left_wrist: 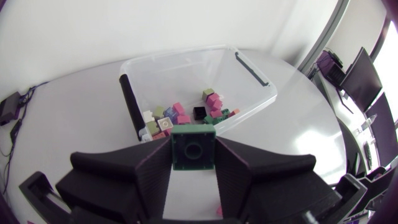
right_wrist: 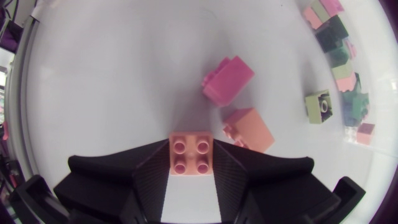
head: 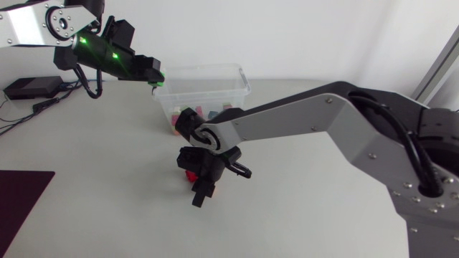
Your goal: Place the duplo bricks in the container
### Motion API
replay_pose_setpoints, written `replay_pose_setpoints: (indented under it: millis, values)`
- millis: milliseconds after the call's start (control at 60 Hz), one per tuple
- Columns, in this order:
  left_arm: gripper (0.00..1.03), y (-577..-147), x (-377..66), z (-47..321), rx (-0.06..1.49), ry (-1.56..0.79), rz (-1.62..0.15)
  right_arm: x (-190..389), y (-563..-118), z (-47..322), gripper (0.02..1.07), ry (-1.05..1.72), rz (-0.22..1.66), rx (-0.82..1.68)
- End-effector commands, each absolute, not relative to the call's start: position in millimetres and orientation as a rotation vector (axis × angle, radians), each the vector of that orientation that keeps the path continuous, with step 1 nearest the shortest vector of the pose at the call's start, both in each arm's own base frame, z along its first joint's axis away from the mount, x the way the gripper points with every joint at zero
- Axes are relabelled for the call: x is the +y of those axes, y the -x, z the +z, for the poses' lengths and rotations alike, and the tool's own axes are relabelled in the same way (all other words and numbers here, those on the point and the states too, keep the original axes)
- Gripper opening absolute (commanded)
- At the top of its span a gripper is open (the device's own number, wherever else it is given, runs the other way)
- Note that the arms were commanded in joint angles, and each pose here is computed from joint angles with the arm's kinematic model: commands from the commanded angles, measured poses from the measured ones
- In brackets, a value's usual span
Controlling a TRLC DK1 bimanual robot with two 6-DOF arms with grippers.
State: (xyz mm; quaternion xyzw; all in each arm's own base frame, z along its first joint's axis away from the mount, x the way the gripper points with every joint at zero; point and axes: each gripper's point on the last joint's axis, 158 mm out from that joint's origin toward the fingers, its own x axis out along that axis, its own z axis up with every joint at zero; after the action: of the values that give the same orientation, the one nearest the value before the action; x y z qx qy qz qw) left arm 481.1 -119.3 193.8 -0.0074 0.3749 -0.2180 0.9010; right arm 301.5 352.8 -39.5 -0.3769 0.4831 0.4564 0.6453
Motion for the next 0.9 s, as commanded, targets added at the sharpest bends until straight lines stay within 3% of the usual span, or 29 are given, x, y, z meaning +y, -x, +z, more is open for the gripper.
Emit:
replay_pose_setpoints:
  millis: [0, 483, 883]
  values:
    - [0.21, -494.7, -119.0, 200.4, 0.756, 0.044, -0.445, 340.7, -295.4, -30.6, 0.27, 0.854, 1.024, 1.100]
    - [0.21, -537.5, -153.7, 196.0, 0.680, 0.073, -0.479, 311.7, -315.3, 55.0, 0.27, 0.680, 0.978, 0.979]
    - [0.23, -569.7, -168.2, 189.3, 0.639, 0.030, -0.408, 292.4, -327.1, 71.6, 0.27, 0.619, 0.953, 0.958]
